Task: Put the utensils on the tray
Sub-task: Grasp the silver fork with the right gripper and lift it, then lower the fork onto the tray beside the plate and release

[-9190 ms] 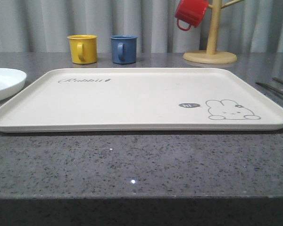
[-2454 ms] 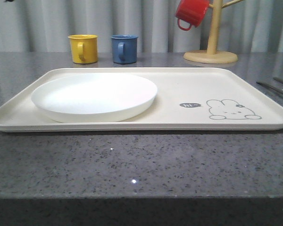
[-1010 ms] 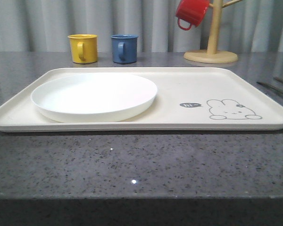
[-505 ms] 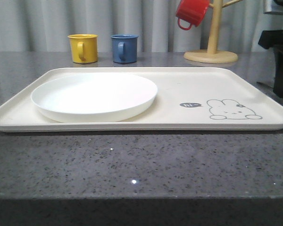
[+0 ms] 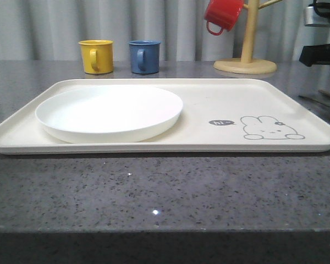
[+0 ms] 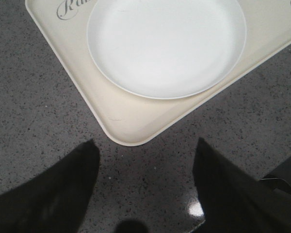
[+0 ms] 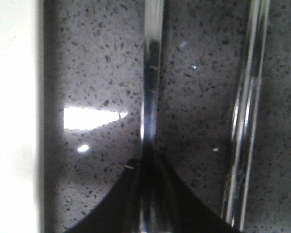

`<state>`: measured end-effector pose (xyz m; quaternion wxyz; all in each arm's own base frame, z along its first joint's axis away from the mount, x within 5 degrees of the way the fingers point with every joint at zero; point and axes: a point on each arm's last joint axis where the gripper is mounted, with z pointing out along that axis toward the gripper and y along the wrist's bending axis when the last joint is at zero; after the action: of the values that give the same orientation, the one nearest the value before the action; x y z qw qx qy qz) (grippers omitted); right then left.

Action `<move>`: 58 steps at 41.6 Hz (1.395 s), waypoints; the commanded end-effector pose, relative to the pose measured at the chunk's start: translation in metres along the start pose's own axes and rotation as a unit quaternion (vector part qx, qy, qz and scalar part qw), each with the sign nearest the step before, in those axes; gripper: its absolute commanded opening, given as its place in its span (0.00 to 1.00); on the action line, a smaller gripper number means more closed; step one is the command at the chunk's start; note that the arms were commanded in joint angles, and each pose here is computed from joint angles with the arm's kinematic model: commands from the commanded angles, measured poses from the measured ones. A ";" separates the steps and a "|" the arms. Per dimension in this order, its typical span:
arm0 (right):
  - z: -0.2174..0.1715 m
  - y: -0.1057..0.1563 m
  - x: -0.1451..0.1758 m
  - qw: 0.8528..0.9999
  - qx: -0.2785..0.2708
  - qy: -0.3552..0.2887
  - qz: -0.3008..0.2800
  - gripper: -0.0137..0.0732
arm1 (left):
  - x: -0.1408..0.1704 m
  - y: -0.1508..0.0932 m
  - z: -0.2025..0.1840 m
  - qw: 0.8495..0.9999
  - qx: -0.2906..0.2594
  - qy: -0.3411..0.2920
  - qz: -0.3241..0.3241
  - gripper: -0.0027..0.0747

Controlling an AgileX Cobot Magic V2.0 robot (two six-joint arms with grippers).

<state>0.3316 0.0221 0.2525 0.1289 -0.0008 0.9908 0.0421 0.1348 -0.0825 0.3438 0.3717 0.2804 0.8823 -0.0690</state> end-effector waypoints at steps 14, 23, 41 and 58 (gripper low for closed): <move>-0.062 0.026 0.012 0.997 -0.030 -0.066 -0.038 0.16 | -0.011 -0.001 -0.008 0.999 0.004 -0.044 -0.005 0.59; -0.086 0.086 0.017 0.988 -0.063 -0.050 -0.132 0.16 | -0.011 -0.001 -0.008 0.999 0.004 -0.045 -0.005 0.59; -0.047 0.144 -0.005 0.996 -0.089 -0.028 0.000 0.16 | -0.011 -0.001 -0.007 0.999 0.004 -0.044 -0.005 0.59; -0.018 0.153 -0.017 0.993 -0.106 -0.030 0.051 0.22 | -0.013 -0.001 -0.007 0.999 0.004 -0.054 -0.005 0.59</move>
<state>0.3421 0.1722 0.2597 0.1115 0.0350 0.9851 0.1259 0.1352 -0.0830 0.3444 0.3758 0.2798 0.8806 -0.0712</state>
